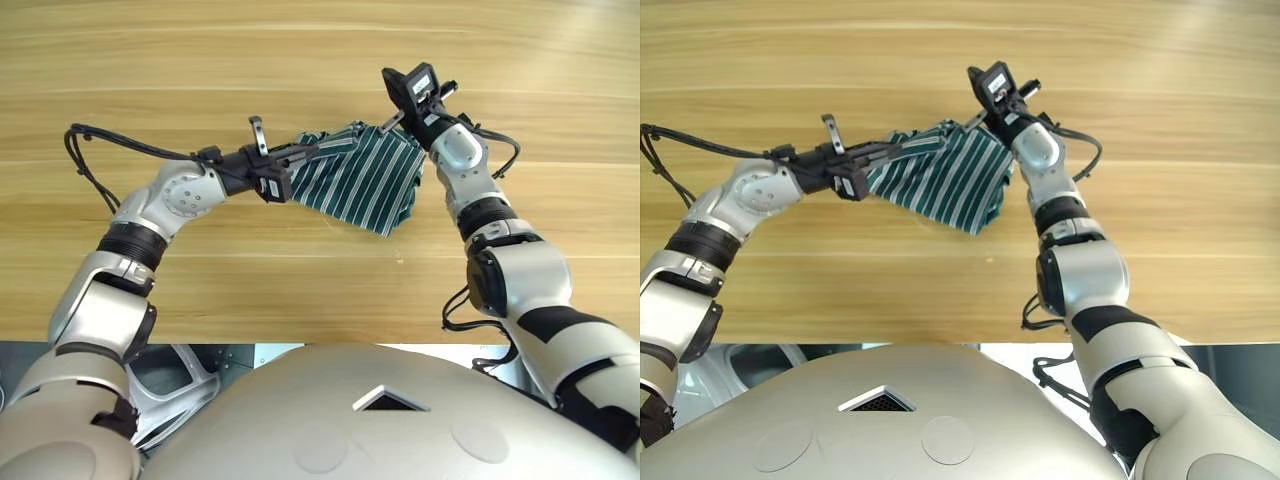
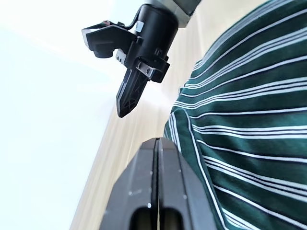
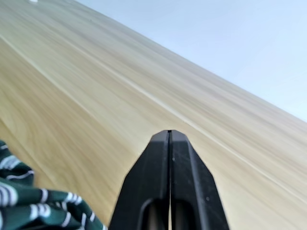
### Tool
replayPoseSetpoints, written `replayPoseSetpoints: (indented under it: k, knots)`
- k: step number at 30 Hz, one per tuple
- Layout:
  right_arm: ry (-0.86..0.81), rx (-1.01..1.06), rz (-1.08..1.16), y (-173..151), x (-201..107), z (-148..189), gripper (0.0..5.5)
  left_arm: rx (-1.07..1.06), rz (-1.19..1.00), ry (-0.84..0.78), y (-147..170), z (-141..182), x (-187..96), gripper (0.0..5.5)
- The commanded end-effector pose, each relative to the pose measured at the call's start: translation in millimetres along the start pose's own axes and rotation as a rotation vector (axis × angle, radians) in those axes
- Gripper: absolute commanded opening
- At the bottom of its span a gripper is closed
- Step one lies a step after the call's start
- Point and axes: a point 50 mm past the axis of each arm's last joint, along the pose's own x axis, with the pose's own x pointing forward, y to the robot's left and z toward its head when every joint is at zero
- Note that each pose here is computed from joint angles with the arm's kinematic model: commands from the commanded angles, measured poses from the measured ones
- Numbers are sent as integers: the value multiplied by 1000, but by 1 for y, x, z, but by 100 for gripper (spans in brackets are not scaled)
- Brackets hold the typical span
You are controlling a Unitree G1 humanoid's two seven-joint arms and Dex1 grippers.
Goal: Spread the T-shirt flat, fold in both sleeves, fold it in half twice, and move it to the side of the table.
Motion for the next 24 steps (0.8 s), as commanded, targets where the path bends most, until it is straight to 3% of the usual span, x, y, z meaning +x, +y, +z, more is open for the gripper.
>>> replayPoseSetpoints:
  k: [1,7,15,24]
  knots:
    - [-69,-9,45,3,-6,4,1,-56,71,8,11,-7,2,0]
    - [-52,1,54,1,-17,-5,1,-56,-37,47,-6,-14,5,0]
    - [-27,-62,41,-19,-69,-25,1,-54,-40,41,-9,-13,5,0]
    - [17,-164,410,36,-99,-38,1,-52,-34,47,-7,-15,6,0]
